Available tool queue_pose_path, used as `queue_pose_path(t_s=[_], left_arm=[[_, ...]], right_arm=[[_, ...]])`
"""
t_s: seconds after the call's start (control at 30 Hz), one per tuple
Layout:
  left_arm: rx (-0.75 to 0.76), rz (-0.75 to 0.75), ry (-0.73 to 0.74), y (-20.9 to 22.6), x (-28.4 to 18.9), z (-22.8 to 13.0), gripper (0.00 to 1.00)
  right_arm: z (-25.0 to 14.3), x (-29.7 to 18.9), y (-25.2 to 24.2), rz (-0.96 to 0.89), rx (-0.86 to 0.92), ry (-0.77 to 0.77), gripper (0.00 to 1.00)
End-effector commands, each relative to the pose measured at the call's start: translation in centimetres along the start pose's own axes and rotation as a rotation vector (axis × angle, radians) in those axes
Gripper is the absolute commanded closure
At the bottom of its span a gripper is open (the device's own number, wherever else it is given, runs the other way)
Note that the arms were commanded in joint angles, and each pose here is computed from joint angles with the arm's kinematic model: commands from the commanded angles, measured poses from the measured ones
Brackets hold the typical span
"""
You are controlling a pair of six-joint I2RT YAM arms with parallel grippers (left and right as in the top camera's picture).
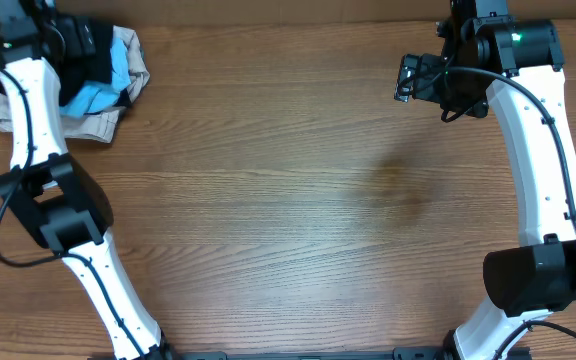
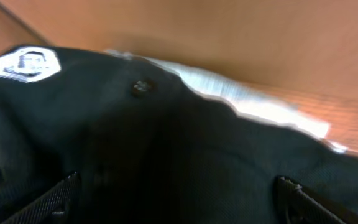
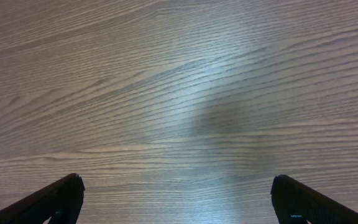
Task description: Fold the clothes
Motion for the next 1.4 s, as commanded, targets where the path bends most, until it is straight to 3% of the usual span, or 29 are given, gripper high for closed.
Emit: queue_pose_path(t_s=[0.0,0.17,0.27,0.37,0.6,0.73,0.9,1.0,1.17,1.37], left_arm=[[-0.019,0.060,0.168,1.2,4.0,-5.3,0.00],[-0.038,0.077,0.284,1.6,5.9,-8.8,0.00],[-0.065,0.078,0.255,1.5,4.9,-7.6,0.00],[-0.108,0.067,0.168,1.1,2.0,-3.9,0.00],[-0.136,0.010,-0.183,-0.5,-13.6,8.6,0.00],[-0.131,-0.047,-0.365,-1.3,-24.7,12.5,0.00],[-0.116,-0.114,-0.467,-2.3,-34.7,12.9,0.00],[-0.100,-0.184,-0.422,-3.0,-38.0,11.3,0.00],[-0.084,-0.285,-0.310,-4.0,-39.7,8.7,0.00],[-0.100,-0.269,-0.172,-3.8,-38.7,6.4,0.00]], right_arm=[[0.1,-0.5,0.0,-0.003,0.003,-0.017,0.00],[0.1,-0.5,0.0,-0.003,0.003,-0.017,0.00],[0.1,-0.5,0.0,-0.003,0.003,-0.017,0.00],[0.3,-0.5,0.0,-0.003,-0.002,-0.027,0.00],[1.5,-1.5,-0.2,-0.028,-0.005,-0.099,0.00],[2.4,-3.4,-0.6,-0.079,-0.004,-0.163,0.00],[3.3,-8.7,-0.6,-0.107,-0.001,-0.289,0.00],[3.0,-13.3,-0.3,-0.099,-0.004,-0.382,0.00],[0.2,-21.7,0.0,-0.074,-0.004,-0.575,0.00],[-4.6,-29.2,0.7,0.012,-0.028,-0.781,0.00]])
Point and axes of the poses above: each gripper's point midway between its finger pads, its own x axis out along the fingers, its own y axis along the line the jaws close on, z = x × y, the point moved 6 cm from there along -x, back along the fingers, and after that the axes turned 11 degrees about -x, right-handed, at the moved point
